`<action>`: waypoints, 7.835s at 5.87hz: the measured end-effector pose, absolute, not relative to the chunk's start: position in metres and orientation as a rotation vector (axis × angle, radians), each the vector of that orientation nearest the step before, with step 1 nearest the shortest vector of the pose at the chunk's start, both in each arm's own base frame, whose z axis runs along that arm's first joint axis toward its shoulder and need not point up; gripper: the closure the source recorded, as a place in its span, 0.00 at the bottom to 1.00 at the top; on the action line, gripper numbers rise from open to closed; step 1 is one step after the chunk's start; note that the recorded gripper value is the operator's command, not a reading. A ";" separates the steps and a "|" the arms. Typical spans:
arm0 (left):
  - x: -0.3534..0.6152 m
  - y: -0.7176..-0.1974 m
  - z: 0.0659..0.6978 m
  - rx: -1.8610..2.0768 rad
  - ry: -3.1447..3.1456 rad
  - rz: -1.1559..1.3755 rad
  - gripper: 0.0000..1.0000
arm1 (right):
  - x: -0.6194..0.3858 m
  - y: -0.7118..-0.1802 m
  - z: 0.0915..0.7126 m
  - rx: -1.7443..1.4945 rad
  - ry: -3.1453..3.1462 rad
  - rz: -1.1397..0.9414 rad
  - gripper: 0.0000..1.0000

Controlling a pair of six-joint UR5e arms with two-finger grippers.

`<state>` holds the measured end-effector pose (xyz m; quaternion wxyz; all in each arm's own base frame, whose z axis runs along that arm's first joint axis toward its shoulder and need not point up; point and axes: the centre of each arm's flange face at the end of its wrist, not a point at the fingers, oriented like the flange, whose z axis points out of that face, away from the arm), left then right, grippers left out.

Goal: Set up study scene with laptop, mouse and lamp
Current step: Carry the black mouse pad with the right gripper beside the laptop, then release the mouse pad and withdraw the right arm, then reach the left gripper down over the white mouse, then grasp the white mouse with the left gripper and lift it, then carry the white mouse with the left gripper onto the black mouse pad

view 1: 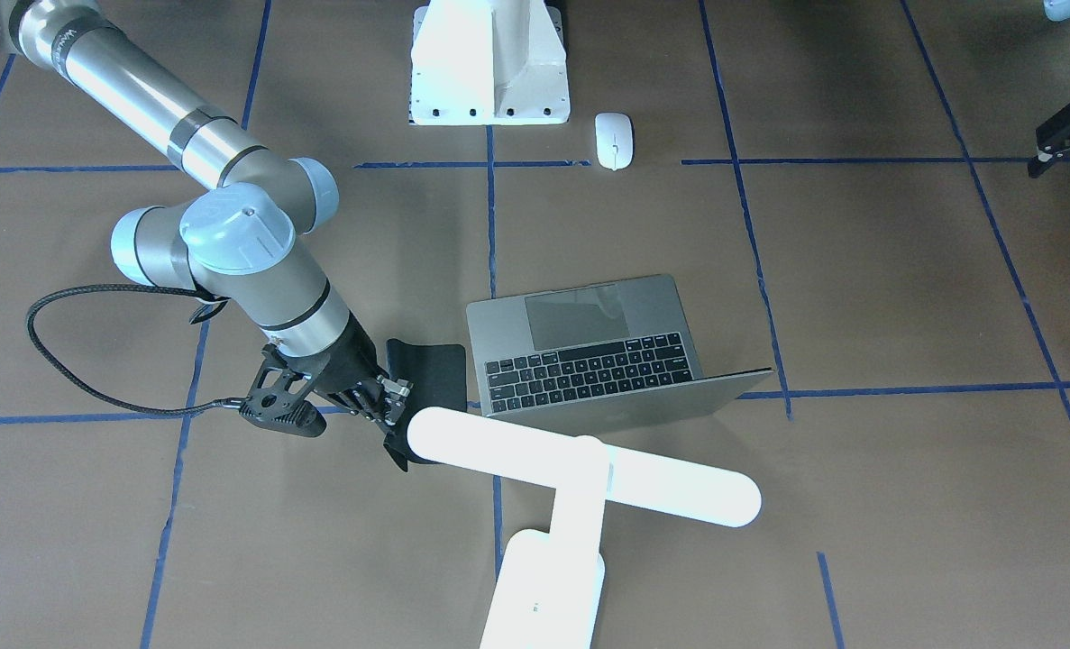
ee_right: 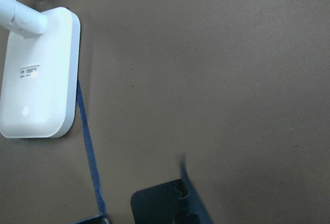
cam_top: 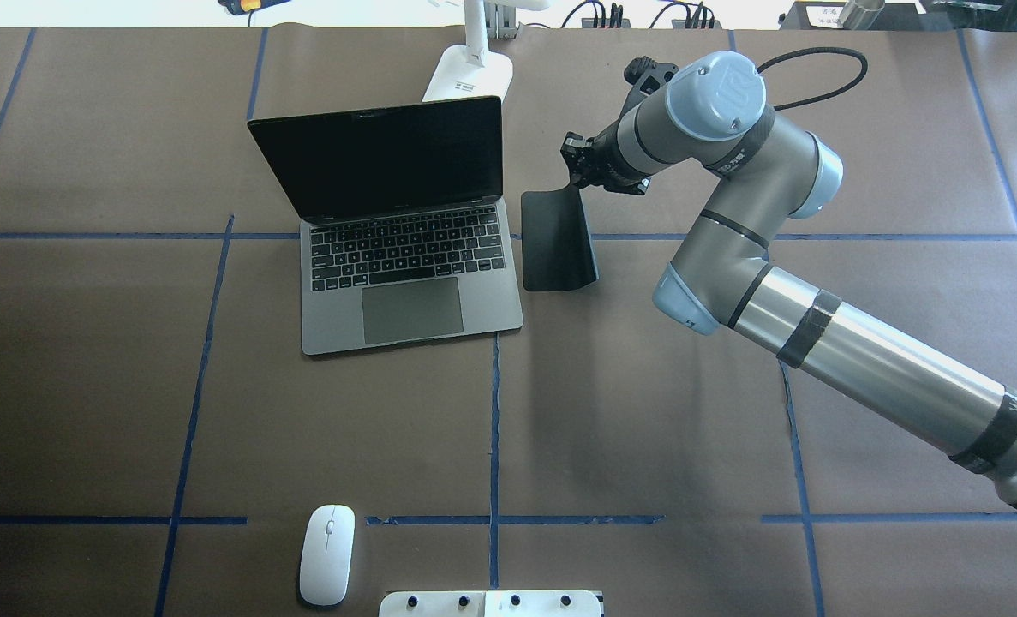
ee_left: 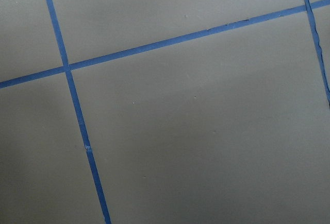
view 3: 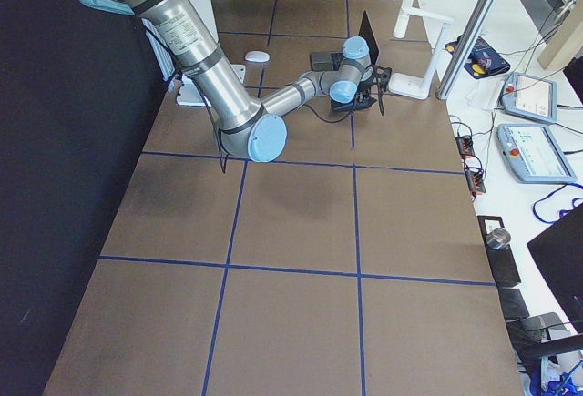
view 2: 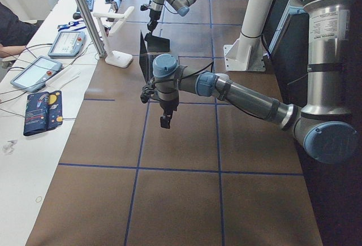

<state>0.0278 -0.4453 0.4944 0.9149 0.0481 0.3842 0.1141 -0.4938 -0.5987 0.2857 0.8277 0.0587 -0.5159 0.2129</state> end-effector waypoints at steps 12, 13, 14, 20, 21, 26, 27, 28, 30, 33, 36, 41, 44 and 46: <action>0.365 -0.266 0.285 0.027 0.812 0.063 0.00 | 0.046 -0.475 0.568 0.161 -0.728 -0.335 0.00; 0.399 -0.230 0.279 0.026 0.810 0.094 0.00 | 0.056 -0.452 0.582 0.147 -0.732 -0.322 0.00; 0.424 -0.205 0.274 0.007 0.811 0.083 0.00 | 0.058 -0.443 0.586 0.138 -0.738 -0.307 0.00; 0.503 -0.183 0.303 -0.019 0.846 -0.016 0.00 | 0.056 -0.435 0.583 0.118 -0.790 -0.244 0.00; 0.507 -0.180 0.307 -0.020 0.834 -0.012 0.00 | 0.056 -0.435 0.584 0.116 -0.790 -0.243 0.00; 0.529 -0.175 0.307 -0.028 0.824 0.003 0.00 | 0.056 -0.435 0.587 0.110 -0.791 -0.240 0.00; 0.531 -0.175 0.308 -0.028 0.821 0.003 0.00 | 0.056 -0.435 0.588 0.108 -0.791 -0.239 0.00; 0.531 -0.176 0.310 -0.029 0.816 0.003 0.00 | 0.055 -0.435 0.589 0.107 -0.791 -0.239 0.00; 0.533 -0.176 0.313 -0.030 0.809 0.003 0.00 | 0.056 -0.435 0.589 0.106 -0.791 -0.237 0.00; 0.533 -0.176 0.313 -0.031 0.809 0.003 0.00 | 0.055 -0.435 0.589 0.105 -0.791 -0.237 0.00; 0.534 -0.177 0.315 -0.032 0.803 0.002 0.02 | 0.055 -0.435 0.588 0.106 -0.791 -0.238 0.00; 0.530 -0.178 0.310 -0.035 0.815 0.002 0.77 | 0.056 -0.435 0.589 0.105 -0.792 -0.236 0.00; 0.523 -0.222 0.263 0.003 0.838 -0.067 0.77 | 0.055 -0.435 0.589 0.103 -0.794 -0.235 0.00; 0.522 -0.275 0.205 0.065 0.852 -0.105 0.77 | 0.055 -0.435 0.591 0.099 -0.792 -0.232 0.00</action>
